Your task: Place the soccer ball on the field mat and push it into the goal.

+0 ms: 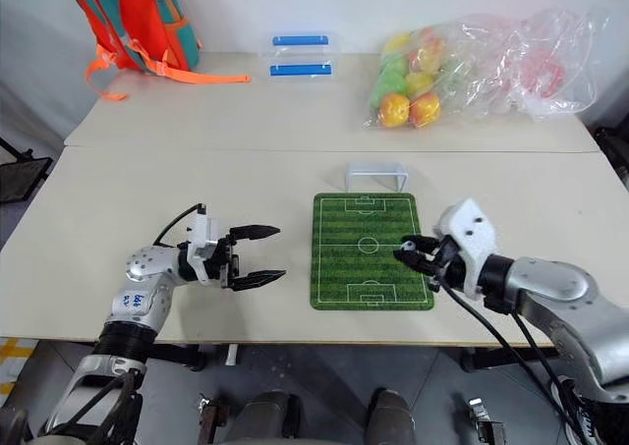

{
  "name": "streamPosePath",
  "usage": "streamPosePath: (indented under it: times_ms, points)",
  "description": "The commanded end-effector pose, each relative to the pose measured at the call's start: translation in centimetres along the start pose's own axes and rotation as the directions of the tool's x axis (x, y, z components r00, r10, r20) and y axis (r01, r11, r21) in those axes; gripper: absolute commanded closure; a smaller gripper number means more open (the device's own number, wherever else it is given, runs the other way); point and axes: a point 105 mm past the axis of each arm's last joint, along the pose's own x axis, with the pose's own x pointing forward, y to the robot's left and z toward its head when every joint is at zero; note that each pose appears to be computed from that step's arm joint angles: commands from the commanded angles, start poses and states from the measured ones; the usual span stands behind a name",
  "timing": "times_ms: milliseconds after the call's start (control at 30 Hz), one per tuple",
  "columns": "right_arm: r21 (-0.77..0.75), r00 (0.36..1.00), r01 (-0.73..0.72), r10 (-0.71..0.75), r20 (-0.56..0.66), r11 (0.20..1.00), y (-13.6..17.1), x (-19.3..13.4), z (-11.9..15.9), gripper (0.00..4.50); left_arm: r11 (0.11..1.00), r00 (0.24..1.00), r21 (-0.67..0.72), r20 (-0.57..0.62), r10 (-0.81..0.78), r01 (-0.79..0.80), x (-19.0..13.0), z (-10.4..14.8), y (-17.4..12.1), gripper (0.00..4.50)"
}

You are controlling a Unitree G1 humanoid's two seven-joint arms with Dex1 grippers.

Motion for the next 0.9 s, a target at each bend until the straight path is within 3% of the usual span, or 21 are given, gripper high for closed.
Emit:
streamPosePath:
  times_ms: [33, 333, 900]
  points:
    - [-0.074, 0.990, -0.137, 0.134, -0.043, 0.988, 0.4, 0.8, -0.2, 3.66, 0.998, 1.000, 0.056, -0.007, -0.029, 0.029, -1.4, 0.4, 0.1, 0.00]
    - [-0.151, 0.914, -0.396, 0.373, -0.158, 0.906, 1.6, 3.1, -2.3, 3.66, 0.996, 0.995, 0.031, -0.036, -0.088, 0.089, -3.7, 0.1, -1.8, 0.00]
    - [-0.193, 0.859, -0.508, 0.478, -0.183, 0.839, 2.0, 5.9, -2.3, 3.66, 0.997, 0.998, 0.051, -0.019, -0.062, 0.063, -3.3, 1.2, -2.3, 0.00]
